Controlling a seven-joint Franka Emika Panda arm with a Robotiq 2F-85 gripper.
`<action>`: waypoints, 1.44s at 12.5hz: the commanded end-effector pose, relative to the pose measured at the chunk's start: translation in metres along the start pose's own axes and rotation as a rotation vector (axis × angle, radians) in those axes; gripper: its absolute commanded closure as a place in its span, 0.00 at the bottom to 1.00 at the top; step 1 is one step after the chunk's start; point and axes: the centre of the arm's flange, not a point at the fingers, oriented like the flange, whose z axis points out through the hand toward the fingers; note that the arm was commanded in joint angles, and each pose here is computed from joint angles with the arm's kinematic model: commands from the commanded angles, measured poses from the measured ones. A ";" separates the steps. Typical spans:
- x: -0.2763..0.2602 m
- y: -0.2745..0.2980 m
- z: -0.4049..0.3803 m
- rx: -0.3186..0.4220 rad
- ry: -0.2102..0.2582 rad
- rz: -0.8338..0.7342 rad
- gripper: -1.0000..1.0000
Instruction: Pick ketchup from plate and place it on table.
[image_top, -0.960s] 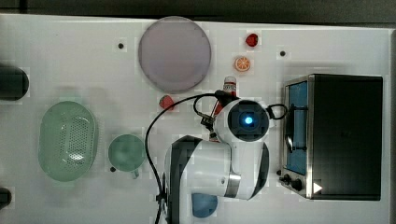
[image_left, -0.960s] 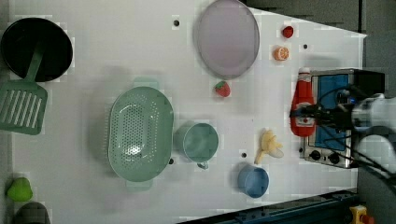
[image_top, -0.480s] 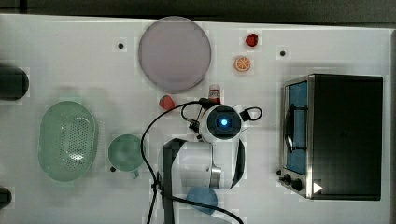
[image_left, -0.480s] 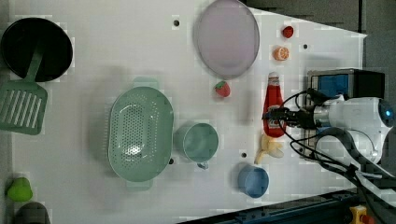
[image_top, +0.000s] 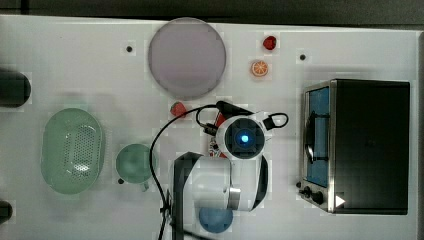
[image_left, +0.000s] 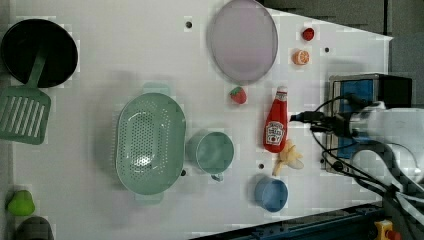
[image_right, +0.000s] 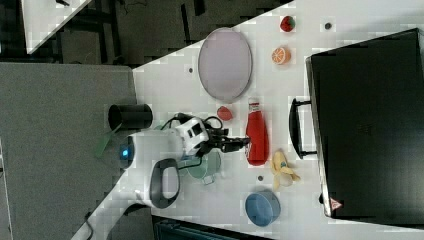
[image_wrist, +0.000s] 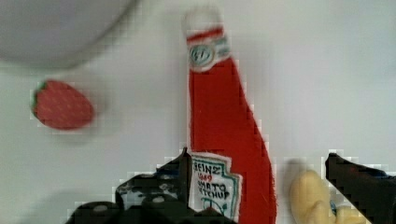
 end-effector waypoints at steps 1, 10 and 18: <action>0.011 -0.017 -0.076 0.035 0.087 0.171 0.00; 0.029 -0.041 -0.263 0.015 0.048 0.340 0.00; 0.016 -0.031 -0.320 -0.049 -0.072 0.356 0.00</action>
